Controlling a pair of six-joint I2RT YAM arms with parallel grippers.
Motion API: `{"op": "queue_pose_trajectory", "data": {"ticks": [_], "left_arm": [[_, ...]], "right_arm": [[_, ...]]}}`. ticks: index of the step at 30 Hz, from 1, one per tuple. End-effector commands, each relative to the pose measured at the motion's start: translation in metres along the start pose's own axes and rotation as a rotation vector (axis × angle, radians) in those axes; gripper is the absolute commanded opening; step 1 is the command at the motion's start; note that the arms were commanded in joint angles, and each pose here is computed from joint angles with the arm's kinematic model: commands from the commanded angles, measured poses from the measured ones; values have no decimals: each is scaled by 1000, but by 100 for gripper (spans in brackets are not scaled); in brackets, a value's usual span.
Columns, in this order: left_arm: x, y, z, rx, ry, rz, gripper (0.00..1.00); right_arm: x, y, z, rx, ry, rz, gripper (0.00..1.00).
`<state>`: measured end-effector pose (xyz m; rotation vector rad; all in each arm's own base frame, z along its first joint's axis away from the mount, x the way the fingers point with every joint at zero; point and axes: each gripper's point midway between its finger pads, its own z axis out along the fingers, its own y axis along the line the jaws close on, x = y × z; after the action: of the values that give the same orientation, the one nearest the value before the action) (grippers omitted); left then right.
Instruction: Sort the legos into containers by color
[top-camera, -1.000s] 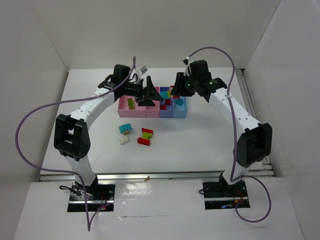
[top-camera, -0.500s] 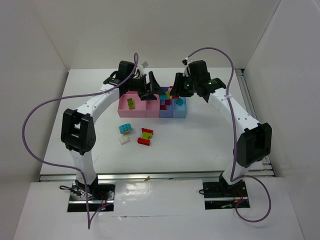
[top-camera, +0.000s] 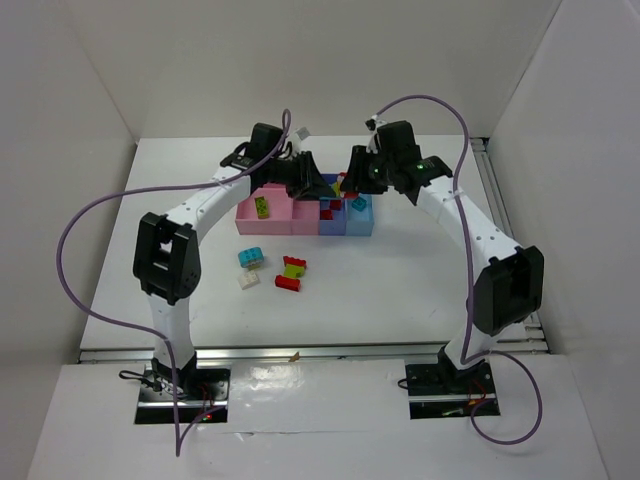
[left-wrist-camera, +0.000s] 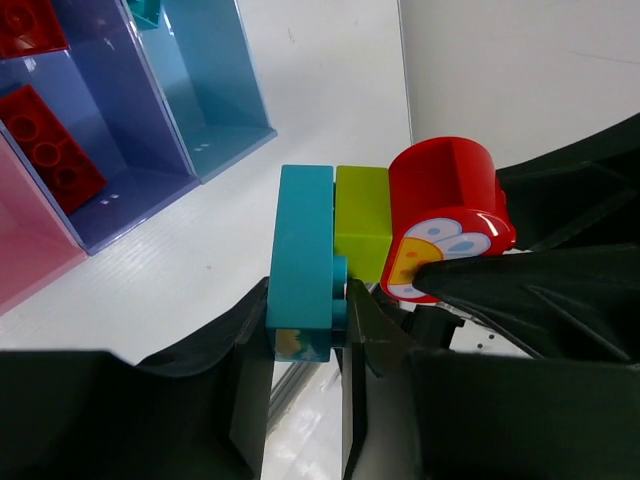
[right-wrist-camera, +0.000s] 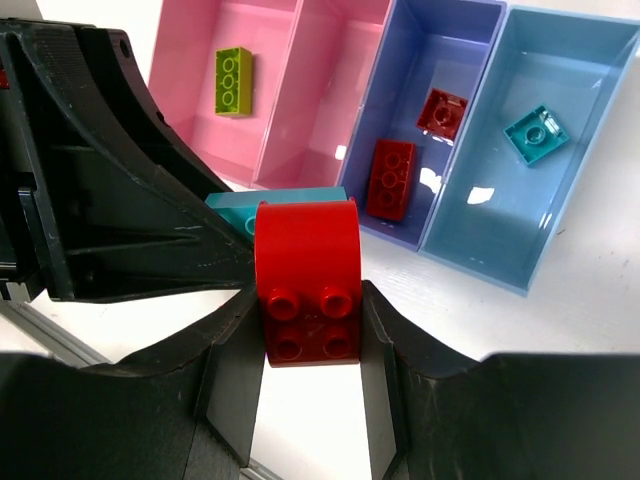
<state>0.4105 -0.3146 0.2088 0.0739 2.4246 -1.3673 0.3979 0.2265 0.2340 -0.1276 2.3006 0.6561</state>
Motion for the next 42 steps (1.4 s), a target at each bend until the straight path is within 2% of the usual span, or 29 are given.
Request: {"op": "queue_pose_trajectory", "data": {"ticks": [1,11,22,25,29,32,34,39,41,42], "left_arm": [[-16,-12,-1,9,-37,45,0],[-24,8,16,-46,-19,12,0],[-35,11,21,-69,-30,16,0],[-35,13,36,-72,-18,13,0],[-54,5,65,-105,-82,33,0],[-52,11,91,-141,-72,37,0],[-60,1,95,-127,-110,71,0],[-58,19,113,-181,-140,56,0],[-56,26,115,-200,-135,48,7],[-56,26,115,-200,-135,47,17]], "right_arm": [[-26,15,-29,-11,-104,-5,20],[-49,-4,-82,154,-265,19,17],[-41,-32,-85,252,-253,73,17],[-45,-48,-97,312,-285,102,17],[-47,-64,-117,366,-336,160,17],[-48,-76,-125,400,-361,194,17],[-47,-81,-128,410,-367,202,17],[-51,-85,-130,401,-375,215,17],[-53,-87,-129,400,-372,210,17],[-53,-87,-129,400,-372,210,17]]}}
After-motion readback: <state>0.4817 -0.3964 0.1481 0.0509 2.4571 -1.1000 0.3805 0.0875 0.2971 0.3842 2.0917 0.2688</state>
